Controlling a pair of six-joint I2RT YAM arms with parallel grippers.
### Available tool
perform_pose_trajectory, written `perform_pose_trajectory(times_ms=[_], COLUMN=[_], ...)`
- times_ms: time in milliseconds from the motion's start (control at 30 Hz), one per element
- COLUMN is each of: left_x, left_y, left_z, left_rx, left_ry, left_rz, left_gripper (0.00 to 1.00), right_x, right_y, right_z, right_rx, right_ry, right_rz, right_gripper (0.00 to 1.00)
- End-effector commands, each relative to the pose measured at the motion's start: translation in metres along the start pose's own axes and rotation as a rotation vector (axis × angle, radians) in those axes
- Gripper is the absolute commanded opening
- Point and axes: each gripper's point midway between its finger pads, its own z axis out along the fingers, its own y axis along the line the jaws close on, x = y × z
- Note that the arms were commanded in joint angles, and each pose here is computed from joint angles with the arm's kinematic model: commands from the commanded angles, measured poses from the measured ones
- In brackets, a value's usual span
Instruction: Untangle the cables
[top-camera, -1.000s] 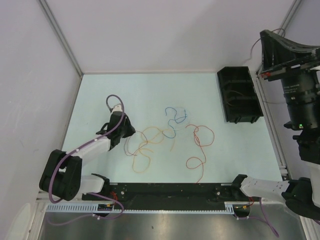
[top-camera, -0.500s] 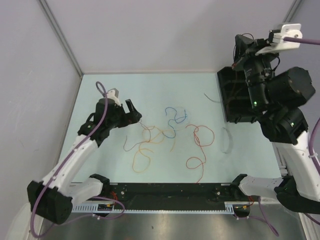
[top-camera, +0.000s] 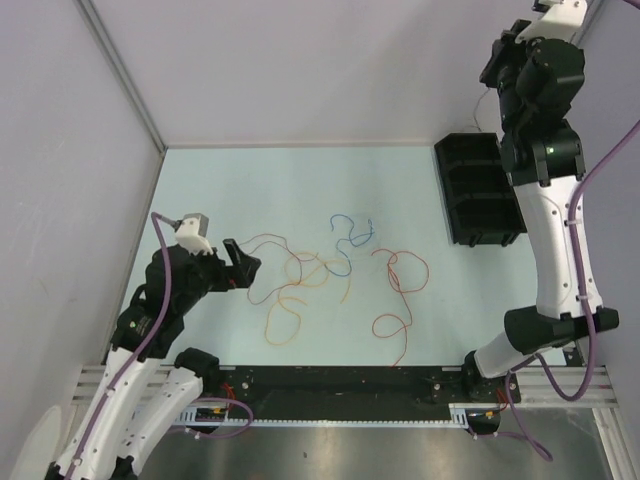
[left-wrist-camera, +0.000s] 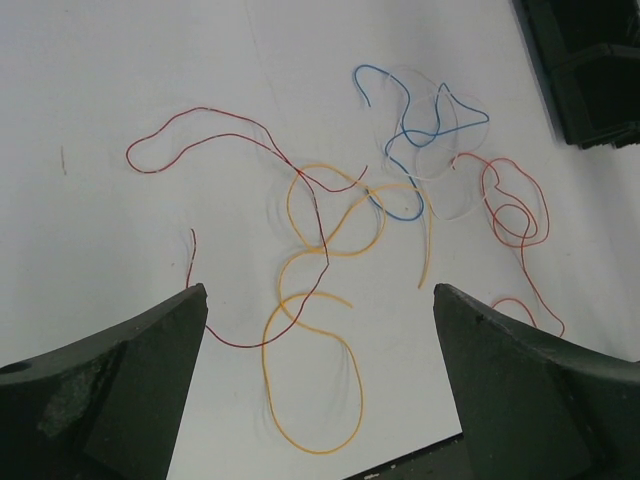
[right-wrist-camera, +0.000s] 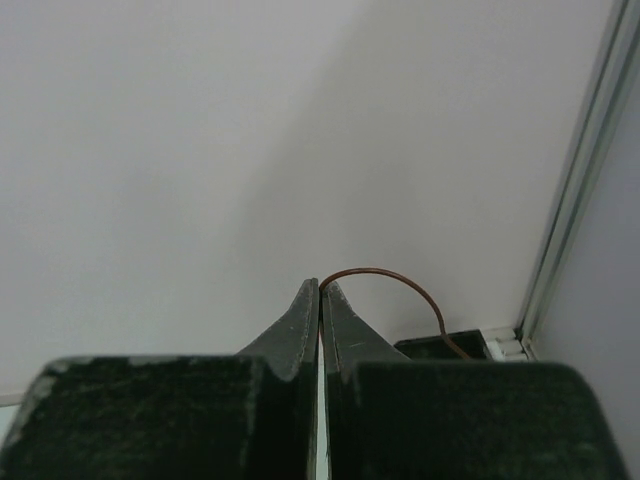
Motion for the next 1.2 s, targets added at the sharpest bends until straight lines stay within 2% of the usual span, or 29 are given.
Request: perform_pose_trajectory(times_ms=[0,100,133,167,367,767,1000,1167], left_x=[-0.013,-0.011,-0.011,-0.011,-0.012,-0.011,-0.013,-0.013], left_y=[0.008,0.009,0.009,0.009,0.009,0.009,0.008,0.009], left_z=[-0.004,-0.004,-0.004,-0.004,-0.005,-0.005,-0.006,-0.007], left_rx=[-0.035,-0.041,-0.043,-0.044,-0.041,-0.041,-0.037,-0.038], left_ry=[-0.064,-0.05,-0.053,-0.051,-0.06,-0.058,-0.067,-0.069], left_rz=[0.019,0.019,0.016,0.017,0.014,0.018,0.016,0.014], left_gripper=[1.0,1.0,1.0,1.0,1.0,1.0,1.0,1.0], right_x=[0.004,0.029,0.025,0.044,0.055,0.053,0.061,0.085], right_y=[-0.023,-0.056,-0.062,-0.069,-0.109,-0.098,-0.117,-0.132], right_z=[0.009,0.015,0.013,0.015,0.014,0.018,0.027,0.028], right_rx=[0.027,0.113,0.107,0.111,0.148,0.077,0.138,0.18], right_ry=[0.043,0.099,0.085,0.121,0.127,0.124,0.145,0.187], right_rz=[0.018,-0.008,0.012,0.016,0.062,0.128,0.131,0.136], right_gripper=[0.0,0.0,0.0,0.0,0.0,0.0,0.0,0.0])
